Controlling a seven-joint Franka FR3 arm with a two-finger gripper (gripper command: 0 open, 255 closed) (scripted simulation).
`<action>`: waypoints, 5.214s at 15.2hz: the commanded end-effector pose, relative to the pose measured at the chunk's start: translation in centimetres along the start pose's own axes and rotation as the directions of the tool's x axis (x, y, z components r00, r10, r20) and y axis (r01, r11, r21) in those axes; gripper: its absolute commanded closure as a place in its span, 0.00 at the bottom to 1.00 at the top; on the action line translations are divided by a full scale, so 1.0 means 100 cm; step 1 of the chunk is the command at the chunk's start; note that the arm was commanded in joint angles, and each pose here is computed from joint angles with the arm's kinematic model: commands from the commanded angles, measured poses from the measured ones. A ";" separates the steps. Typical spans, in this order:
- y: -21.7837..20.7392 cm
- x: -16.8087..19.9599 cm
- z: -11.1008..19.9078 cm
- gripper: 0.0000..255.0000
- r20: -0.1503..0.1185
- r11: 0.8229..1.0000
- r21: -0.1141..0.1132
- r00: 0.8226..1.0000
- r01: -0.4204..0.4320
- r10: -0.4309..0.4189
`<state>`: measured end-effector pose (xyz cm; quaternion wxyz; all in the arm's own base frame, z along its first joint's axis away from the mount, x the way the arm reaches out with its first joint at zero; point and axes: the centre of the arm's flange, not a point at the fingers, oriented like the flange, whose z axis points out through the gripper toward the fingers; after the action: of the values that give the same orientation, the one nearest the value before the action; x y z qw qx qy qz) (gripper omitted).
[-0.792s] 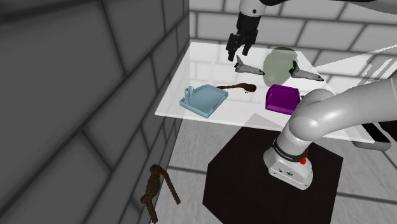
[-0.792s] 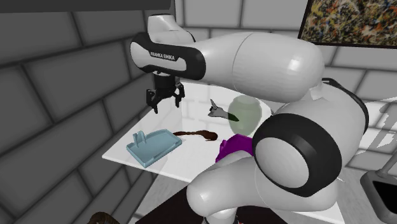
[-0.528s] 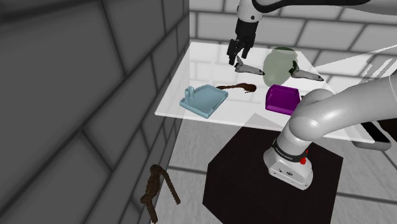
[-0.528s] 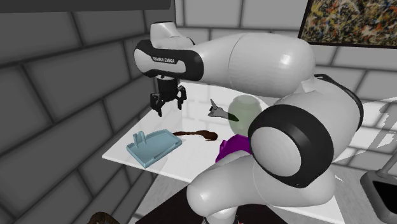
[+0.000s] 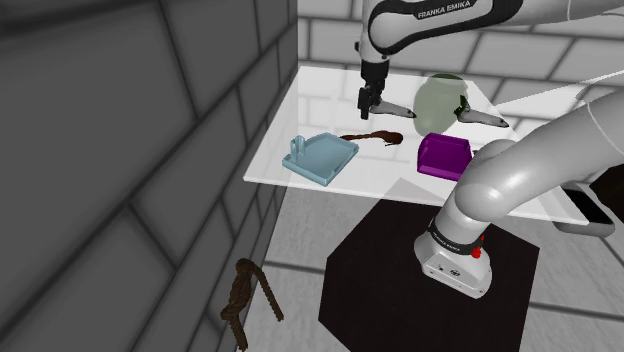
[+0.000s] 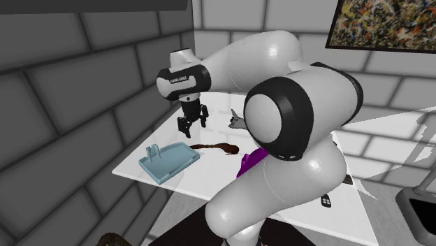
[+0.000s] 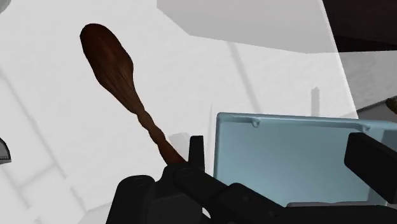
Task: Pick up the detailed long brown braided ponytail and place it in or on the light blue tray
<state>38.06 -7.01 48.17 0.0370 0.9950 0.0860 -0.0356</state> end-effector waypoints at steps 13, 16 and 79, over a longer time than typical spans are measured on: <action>0.079 0.075 0.154 0.00 0.231 0.895 -0.055 0.878 0.442 -0.420; 0.089 0.086 0.177 0.00 0.265 0.864 -0.054 0.841 0.501 -0.472; 0.046 0.088 0.038 1.00 0.265 0.864 -0.054 0.841 0.501 -0.472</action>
<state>47.20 -11.64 44.11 0.0973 0.9242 0.3332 -0.1596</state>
